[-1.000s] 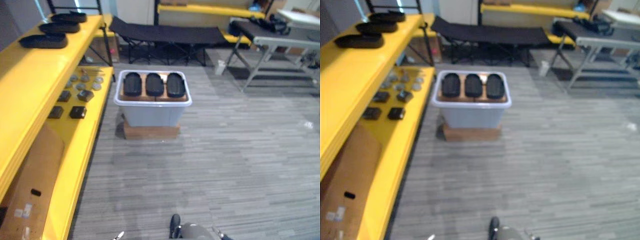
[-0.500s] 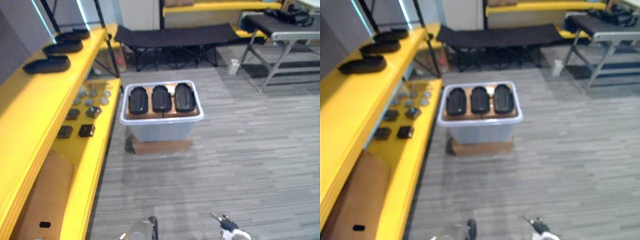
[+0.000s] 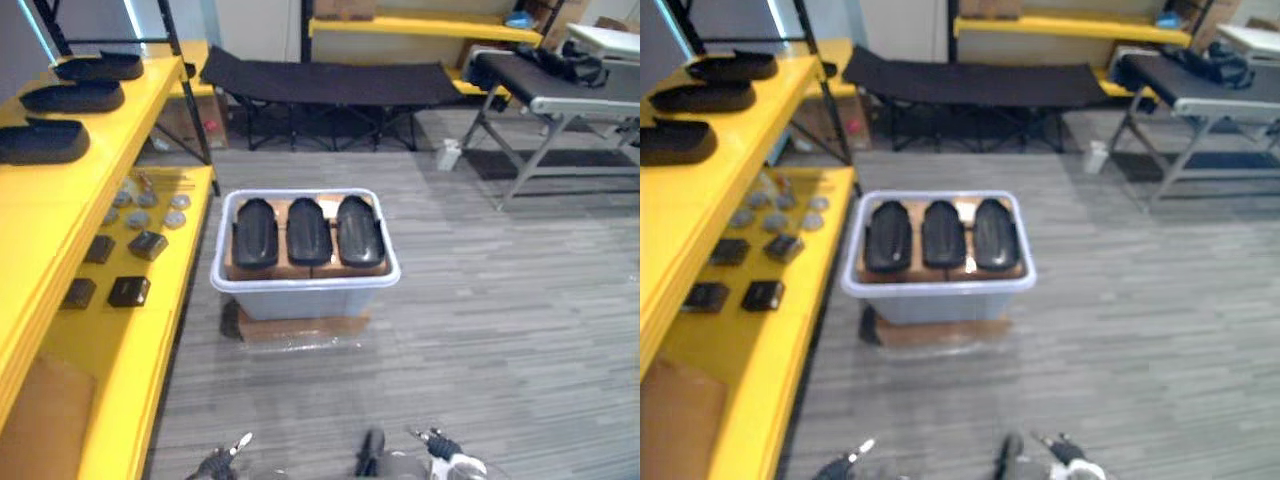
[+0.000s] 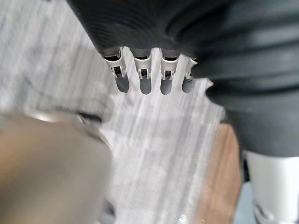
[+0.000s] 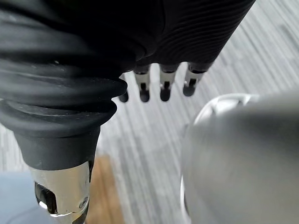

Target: Walk over and take plastic housings, then place them on the shelf

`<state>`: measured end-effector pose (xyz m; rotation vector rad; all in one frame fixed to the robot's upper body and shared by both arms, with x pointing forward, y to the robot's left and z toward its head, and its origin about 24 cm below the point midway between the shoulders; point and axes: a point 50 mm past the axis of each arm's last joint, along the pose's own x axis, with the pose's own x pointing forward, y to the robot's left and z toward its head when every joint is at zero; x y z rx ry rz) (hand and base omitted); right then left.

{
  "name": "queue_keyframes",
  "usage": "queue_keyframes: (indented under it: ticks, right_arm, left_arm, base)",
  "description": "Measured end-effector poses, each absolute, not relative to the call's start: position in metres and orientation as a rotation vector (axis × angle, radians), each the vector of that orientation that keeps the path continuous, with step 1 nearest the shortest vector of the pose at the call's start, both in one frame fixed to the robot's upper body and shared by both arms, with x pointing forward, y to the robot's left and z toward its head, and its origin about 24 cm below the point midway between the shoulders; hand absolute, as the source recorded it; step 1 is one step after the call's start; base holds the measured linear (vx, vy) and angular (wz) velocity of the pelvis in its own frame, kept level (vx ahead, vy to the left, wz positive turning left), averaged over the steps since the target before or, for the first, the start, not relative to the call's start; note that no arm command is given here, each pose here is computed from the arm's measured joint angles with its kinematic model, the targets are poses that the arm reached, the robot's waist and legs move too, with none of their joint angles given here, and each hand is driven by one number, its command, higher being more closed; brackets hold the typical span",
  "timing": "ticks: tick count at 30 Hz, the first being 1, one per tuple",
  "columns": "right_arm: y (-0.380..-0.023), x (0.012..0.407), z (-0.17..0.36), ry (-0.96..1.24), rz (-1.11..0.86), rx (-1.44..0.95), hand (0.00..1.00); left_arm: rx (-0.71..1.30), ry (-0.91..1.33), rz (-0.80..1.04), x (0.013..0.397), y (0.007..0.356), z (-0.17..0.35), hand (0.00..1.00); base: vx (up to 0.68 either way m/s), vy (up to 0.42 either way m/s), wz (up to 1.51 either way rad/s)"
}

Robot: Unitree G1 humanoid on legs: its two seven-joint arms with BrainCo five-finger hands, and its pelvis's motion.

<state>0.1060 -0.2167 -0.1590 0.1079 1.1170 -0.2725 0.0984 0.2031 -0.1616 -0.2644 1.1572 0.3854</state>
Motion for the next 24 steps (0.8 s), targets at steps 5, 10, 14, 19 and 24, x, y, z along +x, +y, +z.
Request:
queue_keyframes:
  ticks: [5, 10, 14, 19, 24]
  right_arm:
    - [-0.223, 0.113, -0.156, 1.097, -0.273, 0.097, 0.00]
    - [-0.207, 0.107, -0.160, 1.115, -0.256, 0.159, 0.00]
    - [-0.208, 0.098, -0.163, 1.147, -0.262, 0.160, 0.00]
    - [-0.215, 0.097, -0.162, 1.144, -0.274, 0.148, 0.00]
    - [-0.221, 0.094, -0.162, 1.146, -0.292, 0.139, 0.00]
  left_arm:
    - [-0.308, 1.202, 0.377, 0.098, 0.186, -0.164, 0.00]
    - [-0.294, 1.205, 0.396, 0.096, 0.194, -0.164, 0.00]
    - [-0.329, 1.188, 0.430, 0.094, 0.194, -0.164, 0.00]
    - [-0.353, 1.156, 0.446, 0.098, 0.192, -0.163, 0.00]
    - [-0.348, 1.156, 0.421, 0.098, 0.187, -0.164, 0.00]
  base:
    - [0.18, -0.125, 0.22]
    - [0.03, -0.054, 0.10]
    - [0.02, -0.088, -0.11]
    - [-0.01, -0.078, -0.12]
    - [-0.33, 0.134, -0.15]
